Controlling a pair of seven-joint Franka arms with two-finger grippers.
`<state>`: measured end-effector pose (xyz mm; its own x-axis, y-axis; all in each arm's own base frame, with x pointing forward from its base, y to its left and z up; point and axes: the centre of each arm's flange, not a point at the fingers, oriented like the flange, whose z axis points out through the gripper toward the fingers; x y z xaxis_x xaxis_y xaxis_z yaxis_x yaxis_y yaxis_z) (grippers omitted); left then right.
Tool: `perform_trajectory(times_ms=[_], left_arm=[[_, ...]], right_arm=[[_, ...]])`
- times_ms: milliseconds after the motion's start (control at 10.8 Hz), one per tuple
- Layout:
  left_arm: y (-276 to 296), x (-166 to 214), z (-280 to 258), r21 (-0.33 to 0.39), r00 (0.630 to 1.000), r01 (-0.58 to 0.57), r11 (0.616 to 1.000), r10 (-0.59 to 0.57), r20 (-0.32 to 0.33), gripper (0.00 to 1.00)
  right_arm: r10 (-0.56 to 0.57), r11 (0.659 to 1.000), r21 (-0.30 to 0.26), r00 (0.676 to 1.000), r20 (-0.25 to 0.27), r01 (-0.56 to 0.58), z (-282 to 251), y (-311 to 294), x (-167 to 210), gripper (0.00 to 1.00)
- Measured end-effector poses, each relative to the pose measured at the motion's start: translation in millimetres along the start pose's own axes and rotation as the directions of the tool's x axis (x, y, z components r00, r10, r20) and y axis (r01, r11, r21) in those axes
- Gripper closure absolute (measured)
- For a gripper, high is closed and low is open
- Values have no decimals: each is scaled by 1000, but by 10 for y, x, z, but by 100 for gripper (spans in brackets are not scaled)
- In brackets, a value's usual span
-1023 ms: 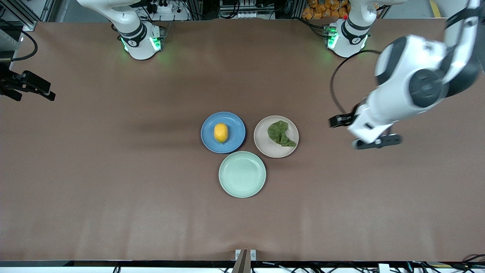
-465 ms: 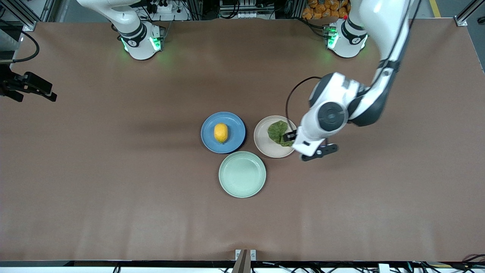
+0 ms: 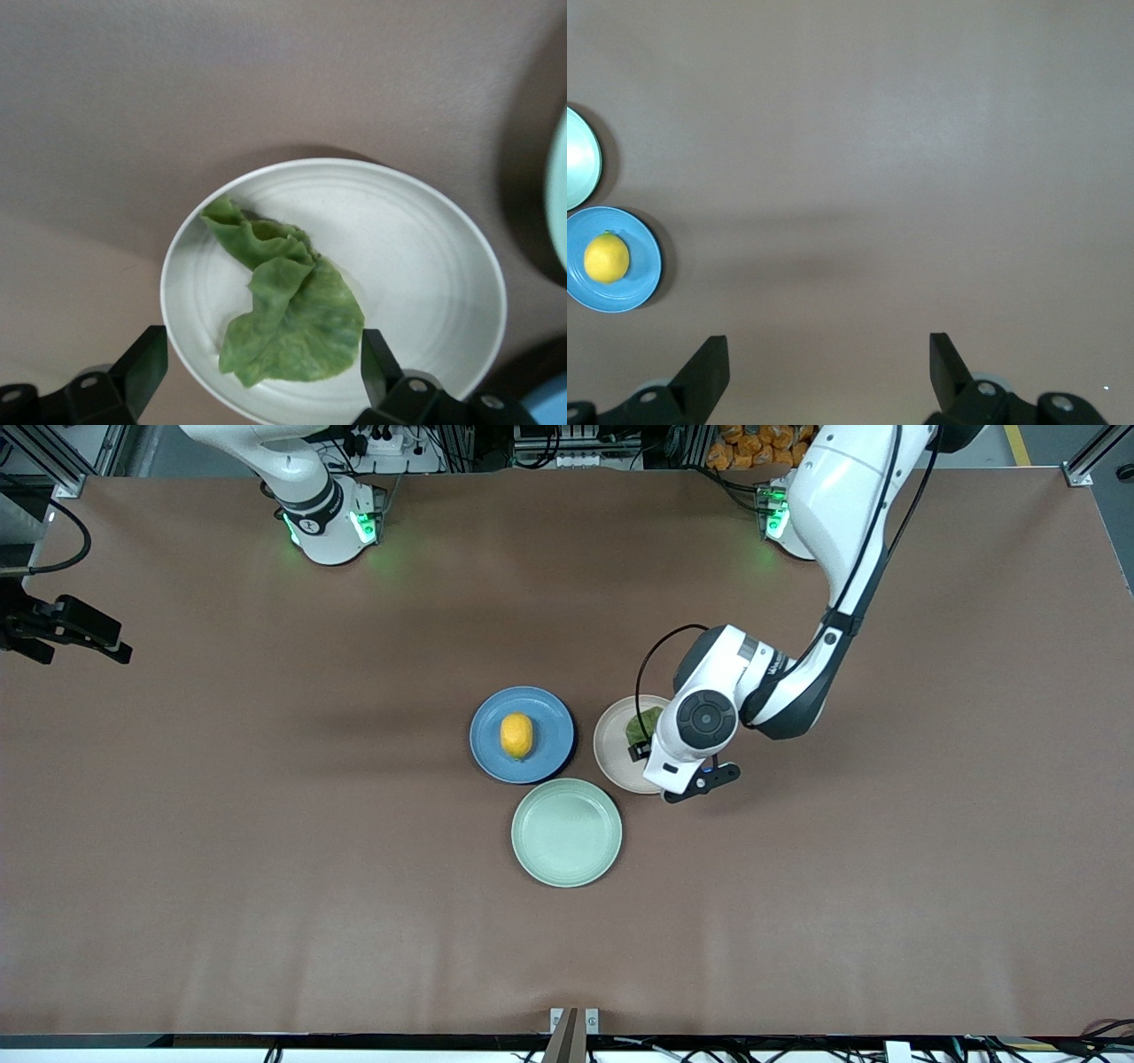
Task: Pick lemon and lettuce from blue and beige plates
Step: 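Close the left gripper on the green lettuce leaf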
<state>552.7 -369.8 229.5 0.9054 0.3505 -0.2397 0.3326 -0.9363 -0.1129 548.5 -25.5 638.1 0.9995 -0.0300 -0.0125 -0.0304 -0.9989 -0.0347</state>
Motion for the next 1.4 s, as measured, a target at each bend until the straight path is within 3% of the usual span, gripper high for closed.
perform_trajectory(times_ms=[186,465,651,744,930,1116,1395], left_arm=[[54,2,232,8,1000,22,1000,-22,8,7],[100,-33,445,26,999,36,999,-37,22,27],[107,-47,473,31,999,39,999,-40,23,60],[98,-43,484,33,999,41,999,-42,24,70],[80,-16,468,32,999,49,998,-50,21,98],[70,48,199,-3,997,73,997,-73,-5,98],[-280,266,-823,-73,989,125,989,-130,-65,98]], right_arm=[[-1,1000,0,1000,0,1,0,-3,0,0],[-1,1000,0,1000,0,1,0,-3,0,0],[-1,1000,0,1000,0,1,0,-3,0,0],[-1,1000,0,1000,0,1,0,-3,0,0],[-1,1000,0,1000,0,1,0,-4,0,0],[-1,1000,0,1000,0,1,-1,-4,0,0],[-1,1000,0,1000,1,1,2,-7,2,0]])
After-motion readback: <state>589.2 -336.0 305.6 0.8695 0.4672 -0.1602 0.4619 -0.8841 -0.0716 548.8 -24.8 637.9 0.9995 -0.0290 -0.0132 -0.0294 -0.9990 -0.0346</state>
